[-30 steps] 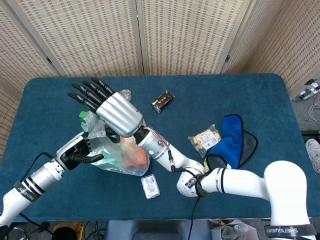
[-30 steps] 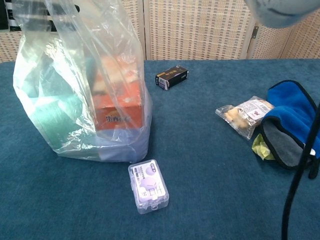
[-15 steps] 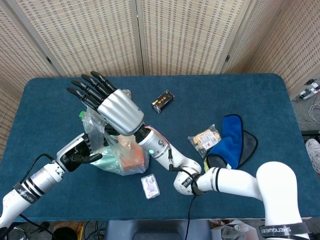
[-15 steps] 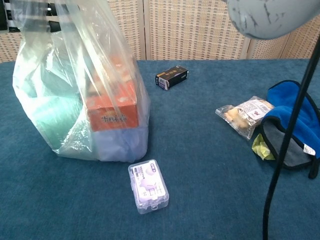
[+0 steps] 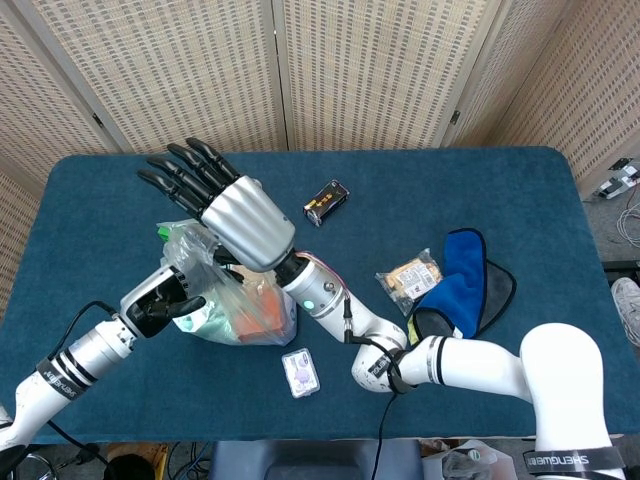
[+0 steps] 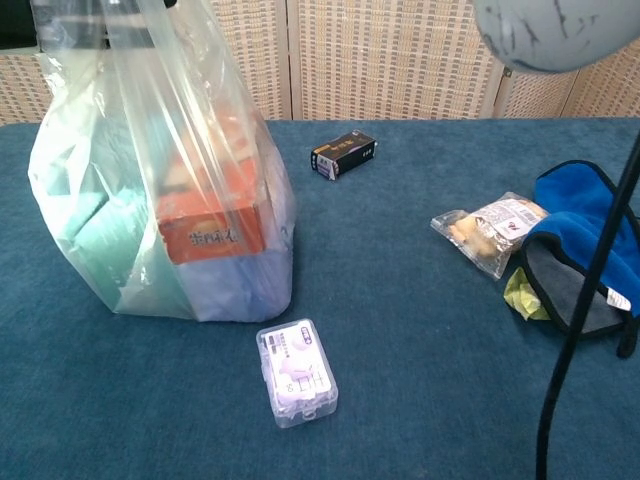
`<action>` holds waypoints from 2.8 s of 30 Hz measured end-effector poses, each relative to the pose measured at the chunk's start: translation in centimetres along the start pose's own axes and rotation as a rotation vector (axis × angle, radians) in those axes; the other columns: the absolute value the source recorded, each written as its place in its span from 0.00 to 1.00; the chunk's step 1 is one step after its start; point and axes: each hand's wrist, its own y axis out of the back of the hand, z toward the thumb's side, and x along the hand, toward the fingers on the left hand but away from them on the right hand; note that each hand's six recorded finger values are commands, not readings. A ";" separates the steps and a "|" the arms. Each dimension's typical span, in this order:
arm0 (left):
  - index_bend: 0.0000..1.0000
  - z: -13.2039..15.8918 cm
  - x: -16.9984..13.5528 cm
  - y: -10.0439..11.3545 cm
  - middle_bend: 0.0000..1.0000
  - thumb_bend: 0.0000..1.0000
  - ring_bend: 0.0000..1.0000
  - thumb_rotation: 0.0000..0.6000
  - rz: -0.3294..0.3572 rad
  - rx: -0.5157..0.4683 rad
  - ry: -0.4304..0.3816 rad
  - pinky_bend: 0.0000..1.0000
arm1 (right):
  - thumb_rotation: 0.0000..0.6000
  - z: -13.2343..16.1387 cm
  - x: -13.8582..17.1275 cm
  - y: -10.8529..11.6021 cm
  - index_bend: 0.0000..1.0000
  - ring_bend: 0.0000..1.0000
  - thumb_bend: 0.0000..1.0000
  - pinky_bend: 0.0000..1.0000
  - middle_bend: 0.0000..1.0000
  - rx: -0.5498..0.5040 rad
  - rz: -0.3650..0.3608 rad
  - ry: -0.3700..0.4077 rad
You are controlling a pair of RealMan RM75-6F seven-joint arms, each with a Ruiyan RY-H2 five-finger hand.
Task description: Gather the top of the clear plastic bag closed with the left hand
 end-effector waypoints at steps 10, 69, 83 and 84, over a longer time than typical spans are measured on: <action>0.21 0.5 -0.2 0.2 0.21 0.14 0.23 0.70 0.016 -0.006 -0.031 0.17 | 1.00 -0.4 0.0 0.2 0.00 0.00 0.45 0.06 0.09 0.007 0.002 -0.012; 0.10 1.5 2.1 -1.5 0.23 0.14 0.22 0.60 -0.079 -0.181 -0.079 0.17 | 1.00 1.0 -1.9 0.6 0.00 0.00 0.26 0.05 0.05 -0.210 0.182 -0.003; 0.09 1.6 2.0 -1.2 0.23 0.14 0.21 0.58 -0.063 -0.186 -0.091 0.17 | 1.00 0.4 0.2 1.1 0.00 0.00 0.10 0.00 0.00 -0.165 0.216 0.000; 0.09 1.6 2.0 -1.2 0.23 0.14 0.21 0.58 -0.062 -0.186 -0.092 0.17 | 1.00 0.4 0.3 1.1 0.00 0.00 0.08 0.00 0.00 -0.160 0.217 0.001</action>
